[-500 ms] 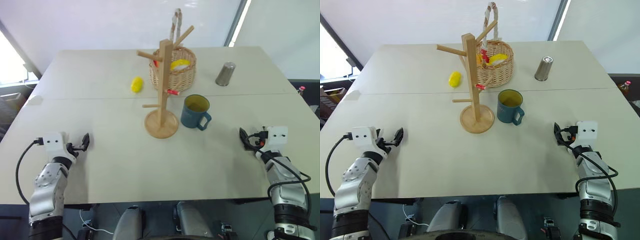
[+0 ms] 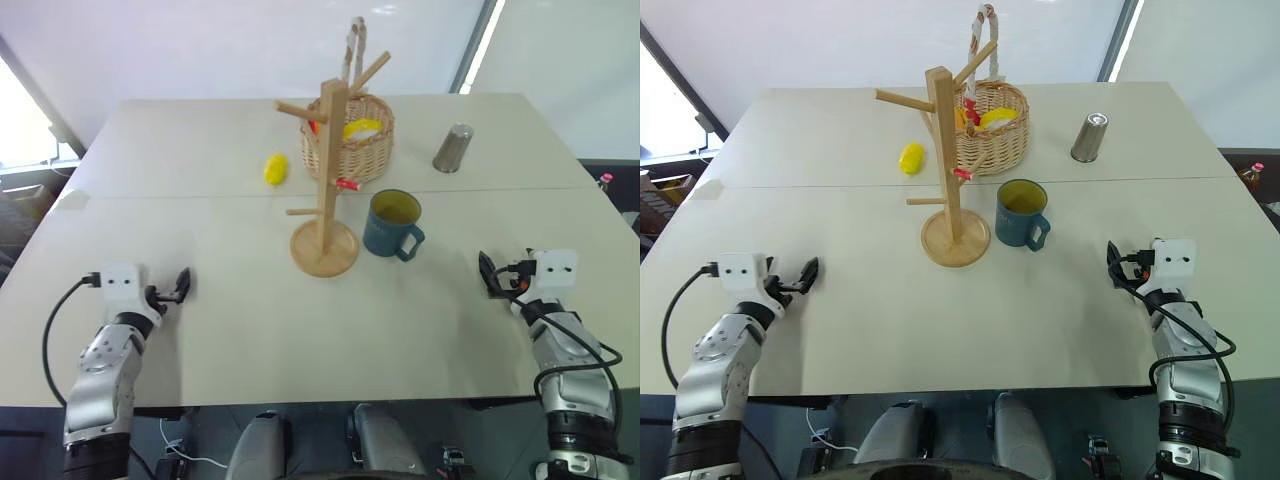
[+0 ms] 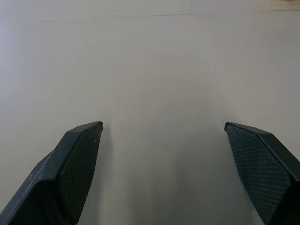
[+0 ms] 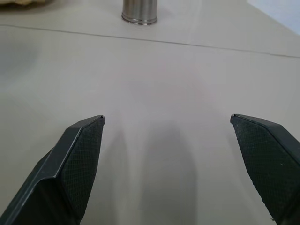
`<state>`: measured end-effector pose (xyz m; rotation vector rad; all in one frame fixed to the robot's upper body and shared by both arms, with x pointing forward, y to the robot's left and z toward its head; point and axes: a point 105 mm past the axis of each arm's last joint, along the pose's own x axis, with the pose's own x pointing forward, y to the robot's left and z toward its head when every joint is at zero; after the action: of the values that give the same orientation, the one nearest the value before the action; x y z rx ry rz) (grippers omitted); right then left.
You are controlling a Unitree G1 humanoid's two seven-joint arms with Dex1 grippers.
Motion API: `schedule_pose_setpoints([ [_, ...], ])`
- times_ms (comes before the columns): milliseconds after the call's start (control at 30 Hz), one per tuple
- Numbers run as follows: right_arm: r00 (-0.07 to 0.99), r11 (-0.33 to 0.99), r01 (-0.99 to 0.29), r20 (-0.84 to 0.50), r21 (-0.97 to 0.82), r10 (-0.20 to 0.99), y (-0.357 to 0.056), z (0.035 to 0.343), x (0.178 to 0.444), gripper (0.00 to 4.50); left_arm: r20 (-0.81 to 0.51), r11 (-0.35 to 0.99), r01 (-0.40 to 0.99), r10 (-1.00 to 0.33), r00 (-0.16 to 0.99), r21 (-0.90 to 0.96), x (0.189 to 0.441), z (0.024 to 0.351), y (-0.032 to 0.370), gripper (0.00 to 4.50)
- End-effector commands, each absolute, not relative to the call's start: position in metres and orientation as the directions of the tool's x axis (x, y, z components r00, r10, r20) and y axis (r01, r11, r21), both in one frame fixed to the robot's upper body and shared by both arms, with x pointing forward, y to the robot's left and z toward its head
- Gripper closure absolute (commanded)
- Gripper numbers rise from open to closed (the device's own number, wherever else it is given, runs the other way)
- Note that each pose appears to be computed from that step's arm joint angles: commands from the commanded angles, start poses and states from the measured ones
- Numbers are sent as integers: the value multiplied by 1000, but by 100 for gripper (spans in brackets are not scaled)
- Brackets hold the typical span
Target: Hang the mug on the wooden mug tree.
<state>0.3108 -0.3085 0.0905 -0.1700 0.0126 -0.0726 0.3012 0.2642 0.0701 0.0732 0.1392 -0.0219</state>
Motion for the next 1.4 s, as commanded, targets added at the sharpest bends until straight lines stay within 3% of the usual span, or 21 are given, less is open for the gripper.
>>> schedule_pose_setpoints([
  [33, 996, 983, 74, 55, -166, -66, -305, 107, 300, 5, -55, 979, 167, -162, 985, 118, 303, 91, 235, 0],
  [233, 997, 985, -67, 33, -157, 73, -282, 109, 275, 5, -33, 880, 464, -463, 886, 99, 295, 95, 180, 0],
  [400, 952, 945, -305, -52, -119, 300, -230, 100, 248, 5, -49, 679, 721, -722, 690, 139, 275, 98, 139, 0],
  [500, 929, 920, -369, -70, -129, 363, -200, 96, 244, 5, -62, 571, 807, -809, 584, 153, 265, 99, 125, 0],
  [733, 979, 967, -199, 4, -161, 202, -177, 105, 277, 5, -76, 446, 872, -881, 468, 200, 259, 103, 109, 0],
  [1000, 989, 978, -139, 26, -156, 145, -168, 104, 296, 5, -30, 435, 871, -891, 452, 228, 257, 112, 100, 0],
  [1400, 998, 989, -41, 34, -140, 46, -185, 103, 321, 5, -14, 451, 860, -884, 468, 239, 254, 115, 97, 0],
])
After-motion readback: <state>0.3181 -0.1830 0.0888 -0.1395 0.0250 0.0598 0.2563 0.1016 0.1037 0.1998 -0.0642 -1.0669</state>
